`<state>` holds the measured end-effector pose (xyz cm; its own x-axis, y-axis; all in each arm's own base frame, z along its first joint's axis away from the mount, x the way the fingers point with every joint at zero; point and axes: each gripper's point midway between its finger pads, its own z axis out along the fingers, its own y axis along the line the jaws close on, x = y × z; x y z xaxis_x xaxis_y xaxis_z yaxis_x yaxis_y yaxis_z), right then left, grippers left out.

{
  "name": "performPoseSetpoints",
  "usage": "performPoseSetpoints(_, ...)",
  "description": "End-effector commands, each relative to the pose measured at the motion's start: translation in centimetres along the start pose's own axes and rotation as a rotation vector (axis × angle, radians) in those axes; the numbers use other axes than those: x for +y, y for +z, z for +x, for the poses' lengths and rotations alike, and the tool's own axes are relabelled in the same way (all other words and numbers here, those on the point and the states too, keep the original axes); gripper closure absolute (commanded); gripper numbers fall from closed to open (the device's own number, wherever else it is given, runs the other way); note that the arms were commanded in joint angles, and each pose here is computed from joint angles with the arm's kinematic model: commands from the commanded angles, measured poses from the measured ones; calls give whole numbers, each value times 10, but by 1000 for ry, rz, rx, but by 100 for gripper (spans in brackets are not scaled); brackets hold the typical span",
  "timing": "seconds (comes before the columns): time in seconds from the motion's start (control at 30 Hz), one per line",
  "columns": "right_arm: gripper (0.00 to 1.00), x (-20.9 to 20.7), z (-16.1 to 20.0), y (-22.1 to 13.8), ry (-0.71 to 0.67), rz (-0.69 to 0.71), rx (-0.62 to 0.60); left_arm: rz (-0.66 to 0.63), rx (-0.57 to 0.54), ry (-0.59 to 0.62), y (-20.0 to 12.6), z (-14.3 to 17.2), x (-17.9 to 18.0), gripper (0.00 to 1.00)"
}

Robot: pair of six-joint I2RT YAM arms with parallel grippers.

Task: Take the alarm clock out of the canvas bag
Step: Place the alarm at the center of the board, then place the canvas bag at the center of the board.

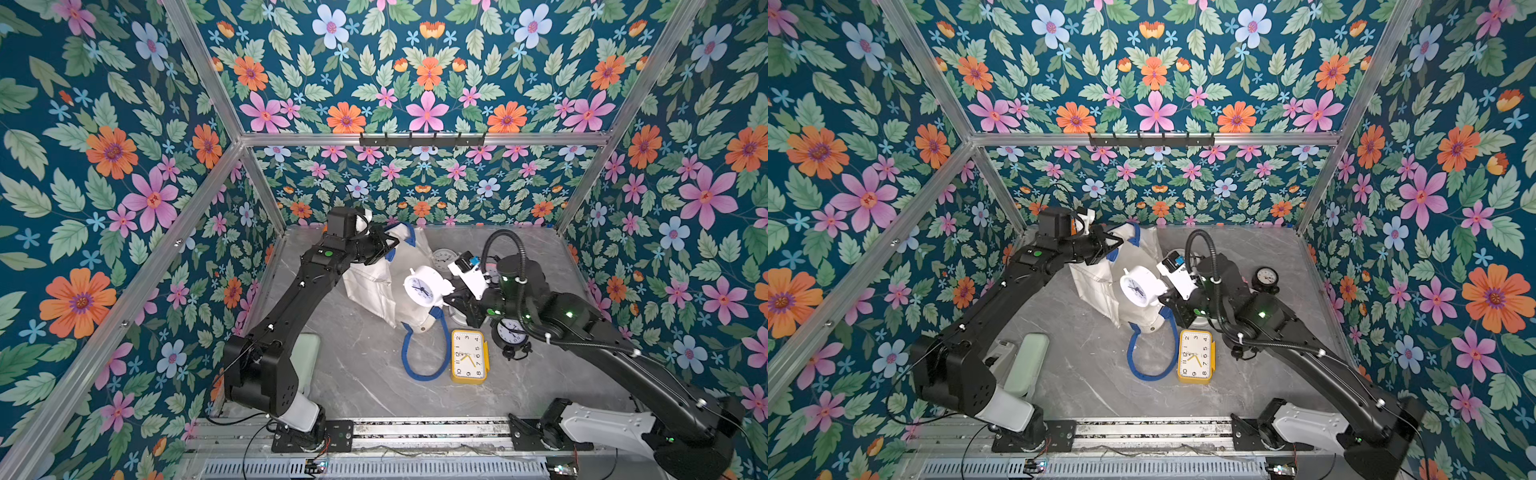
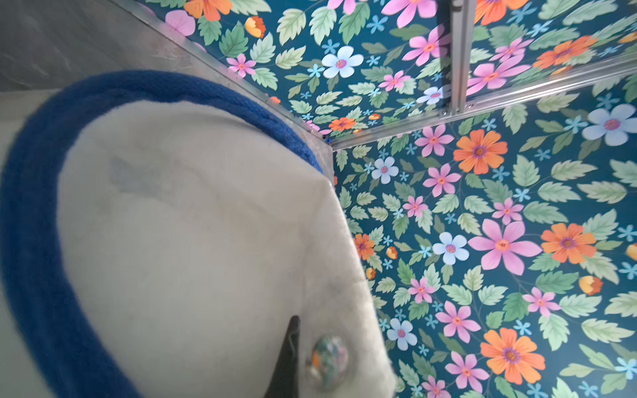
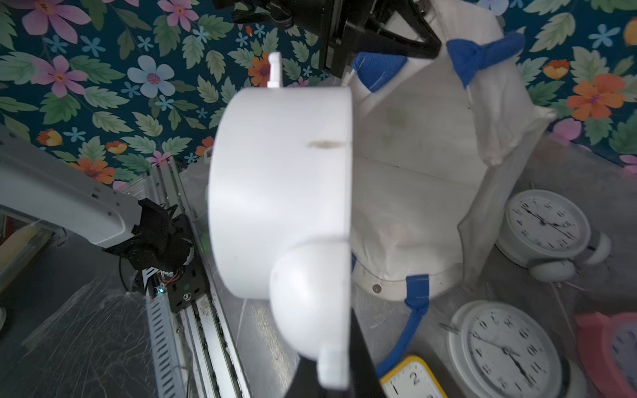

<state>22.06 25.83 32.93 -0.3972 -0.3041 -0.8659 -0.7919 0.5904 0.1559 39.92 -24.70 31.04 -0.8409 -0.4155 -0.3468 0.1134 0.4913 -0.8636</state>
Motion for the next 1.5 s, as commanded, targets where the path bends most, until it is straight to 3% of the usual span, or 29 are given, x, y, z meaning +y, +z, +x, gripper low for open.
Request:
performPoseSetpoints(0.0, 100, -5, -10, -26, -9, 34, -41, 138, -77, -34, -8, -14, -38, 100)
performPoseSetpoints(0.07, 100, -11, -10, -33, 32, 30, -51, 125, -121, -44, -14, -23, -36, 100)
performPoseSetpoints(0.17, 100, -19, -9, -40, 85, 28, -58, 136, -142, -158, -16, -38, -8, 100)
performPoseSetpoints(0.43, 100, -24, 8, -30, 142, 10, 18, 110, -203, -395, -19, -72, 93, 100)
performPoseSetpoints(0.77, 100, -29, 28, -2, 267, -73, 139, 37, -283, -448, -51, -107, 153, 100)
performPoseSetpoints(1.03, 100, -31, 39, 13, 300, -93, 182, -123, -297, -453, -76, -119, 209, 100)
performPoseSetpoints(1.23, 100, -39, 67, 42, 353, -106, 277, -370, -253, -307, -98, -118, 229, 67)
performPoseSetpoints(1.33, 100, -38, 79, 61, 398, -156, 319, -536, -216, -255, -112, -114, 243, 62)
performPoseSetpoints(1.47, 100, -38, 93, 86, 463, -214, 381, -613, -181, -254, -119, -104, 258, 61)
